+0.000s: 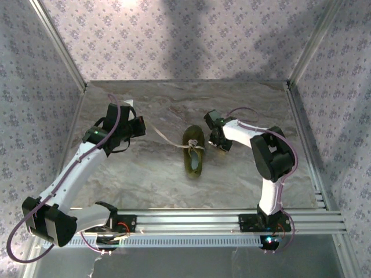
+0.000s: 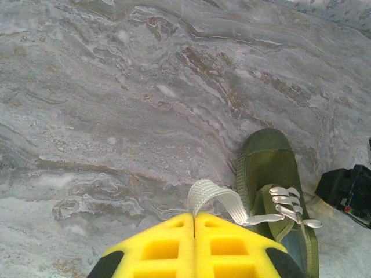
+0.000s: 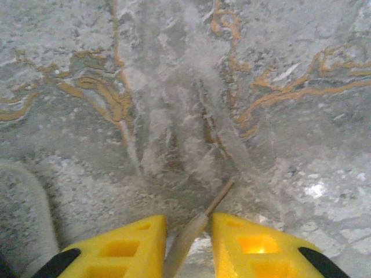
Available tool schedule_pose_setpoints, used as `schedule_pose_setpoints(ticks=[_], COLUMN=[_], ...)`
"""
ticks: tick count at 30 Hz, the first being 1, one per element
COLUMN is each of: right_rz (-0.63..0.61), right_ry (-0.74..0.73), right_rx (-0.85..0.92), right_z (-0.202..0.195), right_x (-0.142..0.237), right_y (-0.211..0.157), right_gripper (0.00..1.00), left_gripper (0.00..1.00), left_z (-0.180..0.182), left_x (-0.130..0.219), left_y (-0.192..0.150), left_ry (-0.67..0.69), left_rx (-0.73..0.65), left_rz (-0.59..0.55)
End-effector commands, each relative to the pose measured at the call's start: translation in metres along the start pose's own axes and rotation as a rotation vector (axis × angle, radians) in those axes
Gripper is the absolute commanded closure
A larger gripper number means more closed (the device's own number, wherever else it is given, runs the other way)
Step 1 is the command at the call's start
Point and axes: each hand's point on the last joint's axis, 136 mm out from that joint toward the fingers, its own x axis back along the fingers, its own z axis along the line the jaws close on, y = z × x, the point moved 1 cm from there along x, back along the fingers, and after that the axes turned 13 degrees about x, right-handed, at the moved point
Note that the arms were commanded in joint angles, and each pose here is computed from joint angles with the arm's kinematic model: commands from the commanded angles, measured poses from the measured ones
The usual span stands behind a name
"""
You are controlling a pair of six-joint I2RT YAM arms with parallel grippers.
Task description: Tie the shoes
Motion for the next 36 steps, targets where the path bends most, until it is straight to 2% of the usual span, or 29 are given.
schedule_pose_setpoints(ticks=[1, 2, 8, 16, 22, 26, 31, 36], right_rz=[-0.001, -0.001, -0.162, -0.346, -0.470, -0.563, -0.618, -0.662], right_ry=[0.059, 0.050, 0.046, -0.097, -0.103, 0.010, 0.227, 0.202], right_rx=[-0.029, -0.030, -0.072, -0.138, -0.192, -0.116, 0.010, 0.051], right_z=[0.007, -0.002, -0.039, -0.122, -0.166, -0.155, -0.109, -0.086], right_x=[-0.002, -0.002, 0.050, 0.122, 0.174, 0.210, 0.241, 0.265], right_y=[0.001, -0.004, 0.019, 0.035, 0.041, 0.055, 0.074, 0.082], right_gripper=[0.82, 0.86, 1.00, 1.00, 1.00, 1.00, 1.00, 1.00], left_gripper=[1.00, 1.00, 1.00, 1.00, 1.00, 1.00, 1.00, 1.00], left_z=[-0.009, -0.010, -0.017, -0.016, -0.008, -0.006, -0.008, -0.010], left_x=[0.004, 0.004, 0.005, 0.002, 0.001, 0.001, 0.005, 0.013], left_y=[0.006, 0.006, 0.007, 0.014, 0.019, 0.021, 0.018, 0.012], left_ry=[-0.047, -0.055, -0.083, -0.065, -0.030, -0.029, -0.058, -0.108], left_rx=[0.016, 0.016, 0.006, 0.014, 0.027, 0.025, 0.004, -0.015], left_rz=[-0.016, -0.014, -0.006, -0.028, -0.056, -0.061, -0.062, -0.072])
